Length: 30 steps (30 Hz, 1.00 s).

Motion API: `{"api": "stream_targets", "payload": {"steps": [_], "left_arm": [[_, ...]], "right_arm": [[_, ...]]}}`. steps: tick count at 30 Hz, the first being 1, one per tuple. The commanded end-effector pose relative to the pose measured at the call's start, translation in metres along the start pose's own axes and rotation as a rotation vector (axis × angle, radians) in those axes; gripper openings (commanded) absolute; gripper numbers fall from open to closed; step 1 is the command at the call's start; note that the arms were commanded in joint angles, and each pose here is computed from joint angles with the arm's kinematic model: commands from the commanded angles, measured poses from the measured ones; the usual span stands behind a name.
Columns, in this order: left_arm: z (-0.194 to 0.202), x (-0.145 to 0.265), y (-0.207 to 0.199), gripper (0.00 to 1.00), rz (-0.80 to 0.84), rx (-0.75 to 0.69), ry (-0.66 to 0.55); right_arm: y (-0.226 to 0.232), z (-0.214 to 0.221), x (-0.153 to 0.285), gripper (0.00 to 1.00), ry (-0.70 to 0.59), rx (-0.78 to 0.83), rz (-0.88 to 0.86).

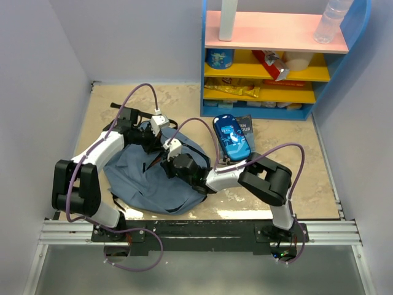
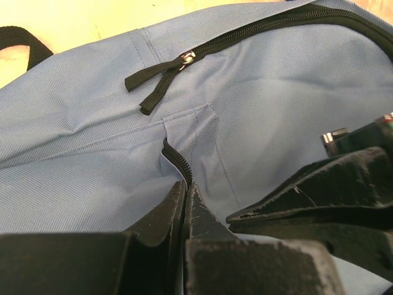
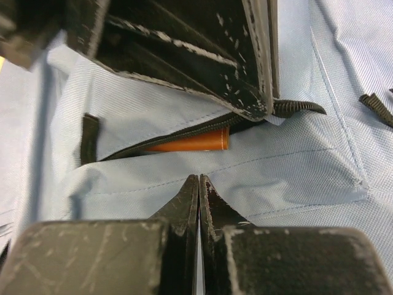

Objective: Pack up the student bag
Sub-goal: Adjust the student bag at the center of the board.

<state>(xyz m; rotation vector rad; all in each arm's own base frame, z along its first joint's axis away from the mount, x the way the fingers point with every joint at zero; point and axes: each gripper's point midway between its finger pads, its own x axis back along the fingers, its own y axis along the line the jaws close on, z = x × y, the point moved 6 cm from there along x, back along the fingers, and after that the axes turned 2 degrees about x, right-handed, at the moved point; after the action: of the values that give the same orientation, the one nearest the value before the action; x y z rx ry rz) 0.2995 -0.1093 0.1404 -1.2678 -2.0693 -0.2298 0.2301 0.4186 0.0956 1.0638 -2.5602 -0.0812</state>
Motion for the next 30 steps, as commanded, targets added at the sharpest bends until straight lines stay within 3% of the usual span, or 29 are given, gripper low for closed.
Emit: {"api": "stream_targets", "payload": {"steps": [1,10,22,30], "left_arm": [[-0.012,0.008,-0.008,0.00,0.031,-0.047,-0.057],[-0.008,0.007,-0.014,0.00,0.076,-0.032,-0.050],[-0.007,0.012,-0.042,0.00,0.275,-0.007,-0.060],[-0.026,0.025,-0.040,0.00,0.298,-0.060,-0.085]], "right_arm": [[0.002,-0.012,-0.010,0.00,-0.104,-0.019,0.011],[0.004,-0.009,-0.031,0.00,-0.073,0.011,0.043],[0.009,-0.020,-0.038,0.00,-0.173,-0.015,0.045],[0.000,-0.028,0.001,0.00,-0.228,-0.017,0.087]]}}
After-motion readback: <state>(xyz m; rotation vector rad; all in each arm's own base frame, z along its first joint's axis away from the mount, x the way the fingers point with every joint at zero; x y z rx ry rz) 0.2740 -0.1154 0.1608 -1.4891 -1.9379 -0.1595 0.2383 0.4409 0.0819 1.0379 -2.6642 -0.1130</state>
